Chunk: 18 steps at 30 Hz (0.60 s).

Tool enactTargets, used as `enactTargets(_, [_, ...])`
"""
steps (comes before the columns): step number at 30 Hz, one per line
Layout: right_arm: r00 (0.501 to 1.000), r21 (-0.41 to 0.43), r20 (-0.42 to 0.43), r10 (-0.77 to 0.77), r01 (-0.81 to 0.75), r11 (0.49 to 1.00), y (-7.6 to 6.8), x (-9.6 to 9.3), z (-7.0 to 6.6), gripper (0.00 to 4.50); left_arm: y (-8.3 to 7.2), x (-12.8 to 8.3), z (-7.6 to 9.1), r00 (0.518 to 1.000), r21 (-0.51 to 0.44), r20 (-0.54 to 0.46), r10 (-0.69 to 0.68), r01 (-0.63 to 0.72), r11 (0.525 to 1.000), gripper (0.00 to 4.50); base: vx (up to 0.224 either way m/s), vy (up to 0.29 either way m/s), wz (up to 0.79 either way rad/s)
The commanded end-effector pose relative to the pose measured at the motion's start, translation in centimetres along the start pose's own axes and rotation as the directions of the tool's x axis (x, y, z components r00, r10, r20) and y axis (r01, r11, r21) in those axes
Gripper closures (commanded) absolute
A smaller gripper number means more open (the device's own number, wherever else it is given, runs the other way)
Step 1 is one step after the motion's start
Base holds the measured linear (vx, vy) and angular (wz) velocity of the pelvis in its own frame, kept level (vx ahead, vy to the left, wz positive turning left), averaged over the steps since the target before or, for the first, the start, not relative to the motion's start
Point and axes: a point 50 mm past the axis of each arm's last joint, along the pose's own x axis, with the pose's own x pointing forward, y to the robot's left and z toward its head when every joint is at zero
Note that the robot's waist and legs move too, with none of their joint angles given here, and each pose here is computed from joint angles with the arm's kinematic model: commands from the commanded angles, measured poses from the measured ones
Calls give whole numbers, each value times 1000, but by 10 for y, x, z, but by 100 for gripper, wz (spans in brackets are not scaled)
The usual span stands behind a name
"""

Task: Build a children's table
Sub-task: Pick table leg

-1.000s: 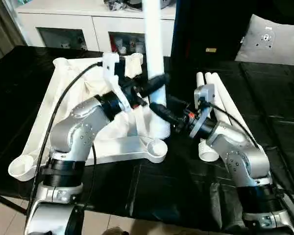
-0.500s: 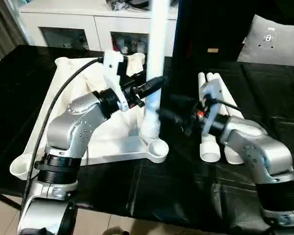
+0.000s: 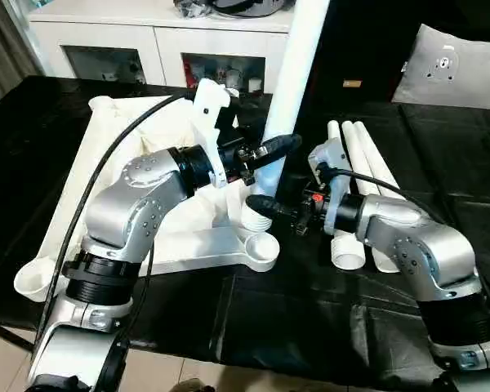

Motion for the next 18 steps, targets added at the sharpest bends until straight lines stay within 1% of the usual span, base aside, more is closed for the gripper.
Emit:
enactTargets(1, [1000, 14, 6, 0, 0, 1000, 0, 3, 3, 138, -7, 3, 11, 999, 41, 23, -43, 42, 998, 254, 0, 0, 0])
enactTargets(2, [1000, 20, 5, -3, 3, 1000, 0, 4, 3, 150, -8, 3, 11, 999, 37, 26, -46, 45, 998, 254, 0, 0, 0])
enactTargets(3, [1000, 23, 5, -4, 4, 1000, 0, 4, 2, 150, -8, 4, 11, 998, 35, 27, -52, 51, 998, 254, 0, 0, 0])
enactTargets(7, [1000, 39, 15, -8, 7, 999, 0, 6, 1, 198, -11, 5, 11, 997, 15, 34, -71, 70, 997, 254, 0, 0, 0])
enactTargets(9, [1000, 42, 20, -9, 8, 999, 0, 7, 0, 198, -12, 6, 11, 997, 4, 38, -73, 73, 997, 254, 0, 0, 0])
enactTargets(10, [1000, 41, 22, -8, 7, 999, 0, 7, 0, 225, -12, 6, 11, 997, 3, 39, -73, 73, 997, 254, 0, 0, 0])
enactTargets(11, [1000, 41, 24, -8, 7, 999, 0, 7, 0, 225, -12, 6, 12, 997, 2, 40, -73, 73, 997, 254, 0, 0, 0])
enactTargets(12, [1000, 34, 23, -12, 11, 999, 0, 7, 0, 235, -12, 6, 12, 997, 3, 40, -74, 73, 997, 254, 0, 0, 0])
enactTargets(18, [999, 26, 30, -35, 35, 999, -2, 6, 1, 235, -11, 6, 10, 997, 6, 26, -71, 71, 997, 254, 0, 0, 0])
